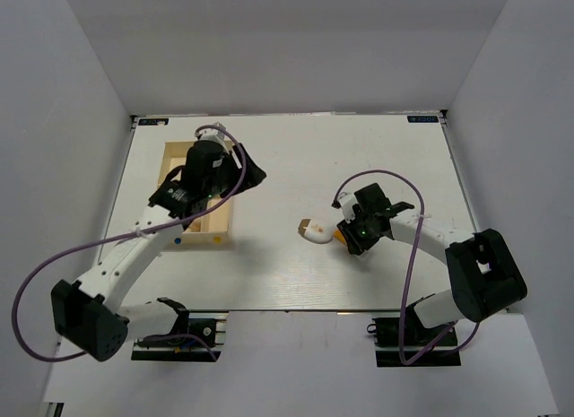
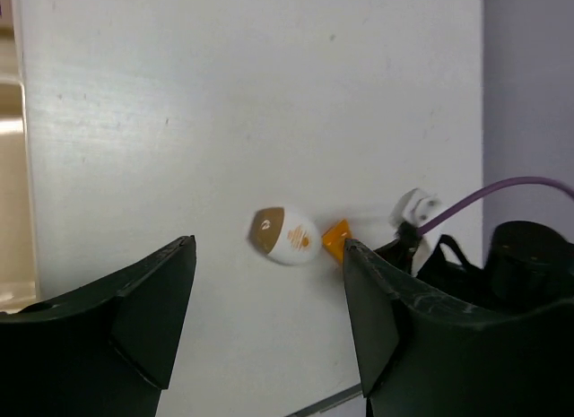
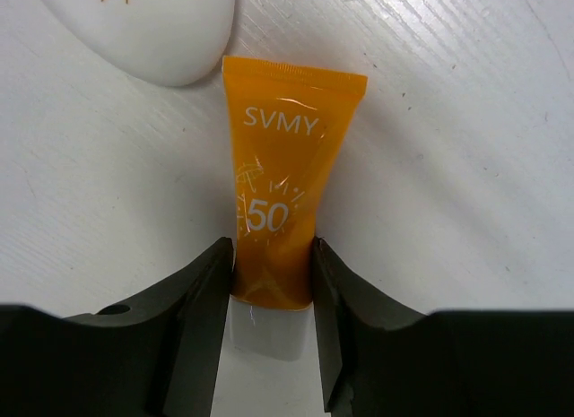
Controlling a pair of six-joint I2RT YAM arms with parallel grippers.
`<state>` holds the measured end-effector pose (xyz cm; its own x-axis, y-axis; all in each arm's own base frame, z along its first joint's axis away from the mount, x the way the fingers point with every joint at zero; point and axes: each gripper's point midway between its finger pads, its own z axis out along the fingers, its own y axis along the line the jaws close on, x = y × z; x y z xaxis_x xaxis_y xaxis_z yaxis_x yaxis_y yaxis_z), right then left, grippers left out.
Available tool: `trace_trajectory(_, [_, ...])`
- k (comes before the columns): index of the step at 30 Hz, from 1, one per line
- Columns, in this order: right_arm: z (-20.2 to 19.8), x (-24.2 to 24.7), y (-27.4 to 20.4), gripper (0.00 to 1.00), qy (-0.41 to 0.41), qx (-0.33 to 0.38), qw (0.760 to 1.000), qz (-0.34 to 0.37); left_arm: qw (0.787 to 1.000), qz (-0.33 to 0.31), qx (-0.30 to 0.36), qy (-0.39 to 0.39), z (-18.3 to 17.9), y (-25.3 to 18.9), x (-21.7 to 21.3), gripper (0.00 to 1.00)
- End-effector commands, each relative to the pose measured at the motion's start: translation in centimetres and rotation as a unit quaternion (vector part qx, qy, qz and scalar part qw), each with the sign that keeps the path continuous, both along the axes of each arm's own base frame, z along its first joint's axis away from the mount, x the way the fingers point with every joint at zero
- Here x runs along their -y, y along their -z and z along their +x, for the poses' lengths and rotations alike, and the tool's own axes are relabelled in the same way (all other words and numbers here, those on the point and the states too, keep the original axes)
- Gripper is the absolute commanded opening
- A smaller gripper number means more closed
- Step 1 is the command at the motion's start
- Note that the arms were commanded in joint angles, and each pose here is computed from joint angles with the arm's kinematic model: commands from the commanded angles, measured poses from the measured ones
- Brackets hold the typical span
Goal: Organize the makeup
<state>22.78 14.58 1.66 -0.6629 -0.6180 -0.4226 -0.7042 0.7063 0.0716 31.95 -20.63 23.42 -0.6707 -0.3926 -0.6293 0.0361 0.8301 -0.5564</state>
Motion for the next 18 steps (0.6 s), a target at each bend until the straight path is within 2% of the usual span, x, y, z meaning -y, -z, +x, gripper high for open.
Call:
trace_trajectory(1, [1.0,-0.6,-1.5,0.4,-0.031,0.018,0.999,0.005,0.995,-0.018,0.092,-0.013,0.3,-4.3,-0.9,0.77])
trace_trajectory(3, [1.8,-0.9,-2.5,0.38,-0.048,0.038,0.998,0.008,0.995,-0.017,0.101,-0.015,0.1,-4.7,-1.2,0.77])
trace_trajectory(7, [3.4,-1.8,-4.9,0.22,-0.067,0.068,0.995,0.024,0.993,-0.024,0.114,-0.018,-0.8,-5.5,-1.8,0.77])
trace_trajectory(12, [4.6,-4.5,-8.3,0.1,-0.096,0.093,0.988,0.081,0.99,-0.039,0.136,-0.022,-2.0,-6.9,-2.5,0.77])
trace_trajectory(18, [6.4,-10.4,-13.4,0.1,-0.155,0.113,0.964,0.182,0.979,-0.07,0.19,-0.007,-3.6,-10.3,-2.8,0.77])
